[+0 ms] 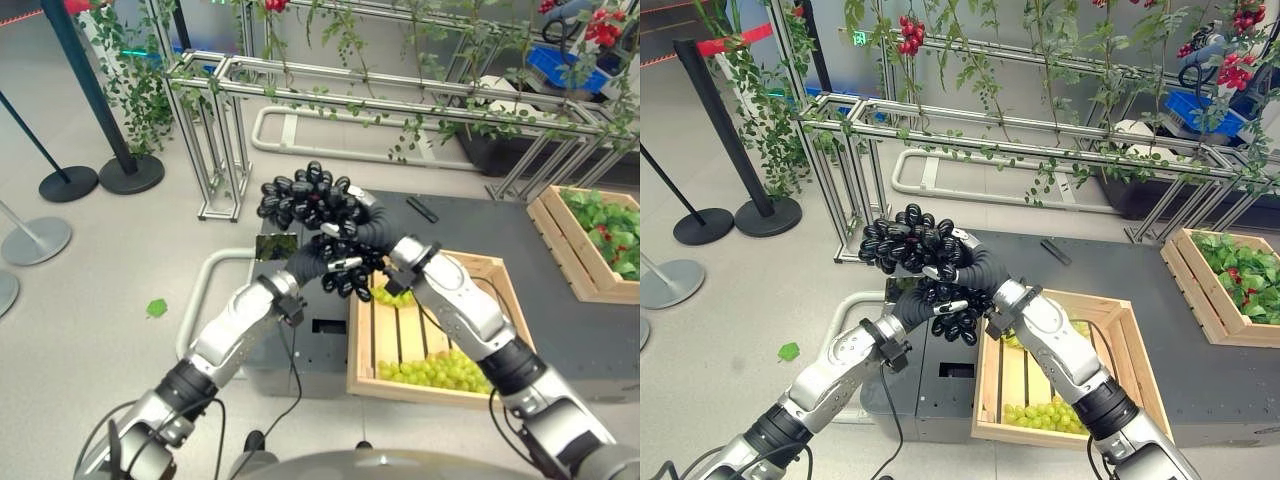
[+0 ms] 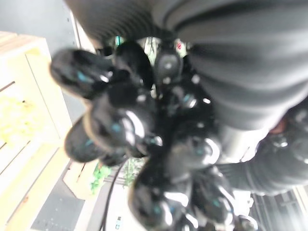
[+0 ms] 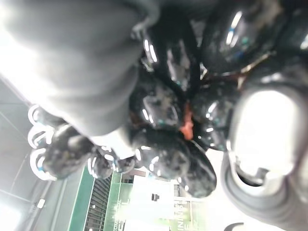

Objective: Pick up the fruits from the basket on one side to the basket on the other side

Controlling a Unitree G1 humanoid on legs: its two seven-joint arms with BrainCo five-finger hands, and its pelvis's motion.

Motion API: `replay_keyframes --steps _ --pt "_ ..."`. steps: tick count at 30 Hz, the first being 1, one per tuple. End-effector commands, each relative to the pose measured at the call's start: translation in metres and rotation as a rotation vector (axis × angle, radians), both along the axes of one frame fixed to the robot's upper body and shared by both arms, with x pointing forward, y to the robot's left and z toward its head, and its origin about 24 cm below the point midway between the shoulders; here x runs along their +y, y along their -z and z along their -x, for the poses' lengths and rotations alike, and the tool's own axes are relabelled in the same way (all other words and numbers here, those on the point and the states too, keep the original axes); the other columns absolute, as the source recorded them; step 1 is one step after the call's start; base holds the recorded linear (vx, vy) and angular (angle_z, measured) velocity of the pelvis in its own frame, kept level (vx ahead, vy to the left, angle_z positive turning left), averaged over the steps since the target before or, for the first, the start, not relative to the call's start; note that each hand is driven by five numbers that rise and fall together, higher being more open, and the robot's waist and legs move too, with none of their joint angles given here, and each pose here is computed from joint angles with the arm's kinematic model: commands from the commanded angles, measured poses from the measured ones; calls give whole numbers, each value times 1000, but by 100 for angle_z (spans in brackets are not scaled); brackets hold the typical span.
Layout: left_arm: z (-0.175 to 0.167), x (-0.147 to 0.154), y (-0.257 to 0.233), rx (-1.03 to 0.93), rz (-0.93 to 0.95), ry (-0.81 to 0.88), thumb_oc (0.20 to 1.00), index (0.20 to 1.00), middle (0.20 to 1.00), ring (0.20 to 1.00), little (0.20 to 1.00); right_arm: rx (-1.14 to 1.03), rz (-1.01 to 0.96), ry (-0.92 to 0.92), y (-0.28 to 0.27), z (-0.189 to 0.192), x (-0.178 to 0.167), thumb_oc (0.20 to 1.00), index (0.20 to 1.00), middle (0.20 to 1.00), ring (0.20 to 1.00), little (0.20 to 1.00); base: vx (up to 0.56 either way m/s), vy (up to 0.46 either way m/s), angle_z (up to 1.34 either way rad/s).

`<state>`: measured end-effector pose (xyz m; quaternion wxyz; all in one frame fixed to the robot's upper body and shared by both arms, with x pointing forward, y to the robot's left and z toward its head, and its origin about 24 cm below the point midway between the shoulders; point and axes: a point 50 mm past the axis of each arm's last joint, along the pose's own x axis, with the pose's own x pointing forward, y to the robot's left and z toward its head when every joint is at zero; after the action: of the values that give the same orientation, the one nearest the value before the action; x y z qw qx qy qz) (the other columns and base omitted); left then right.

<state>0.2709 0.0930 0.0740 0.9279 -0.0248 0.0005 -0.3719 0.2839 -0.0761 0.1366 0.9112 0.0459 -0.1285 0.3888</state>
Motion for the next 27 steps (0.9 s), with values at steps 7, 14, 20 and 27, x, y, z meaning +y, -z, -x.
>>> replay_keyframes --steps 7,14,20,27 --pt "-9 7 -18 -56 116 -36 200 200 200 200 200 -114 -207 -101 -32 12 17 200 200 200 200 200 0 0 0" --pt "-7 14 -17 -54 121 -58 200 200 200 200 200 -108 -198 -58 -28 11 7 1000 1000 1000 1000 1000 0 0 0" --pt "-6 31 -19 -51 153 -104 200 200 200 200 200 -212 -106 188 -33 8 -54 1000 1000 1000 1000 1000 0 0 0" --pt "-1 27 -27 -82 184 -92 200 200 200 200 200 -211 8 490 -25 16 -133 1000 1000 1000 1000 1000 8 -13 2"
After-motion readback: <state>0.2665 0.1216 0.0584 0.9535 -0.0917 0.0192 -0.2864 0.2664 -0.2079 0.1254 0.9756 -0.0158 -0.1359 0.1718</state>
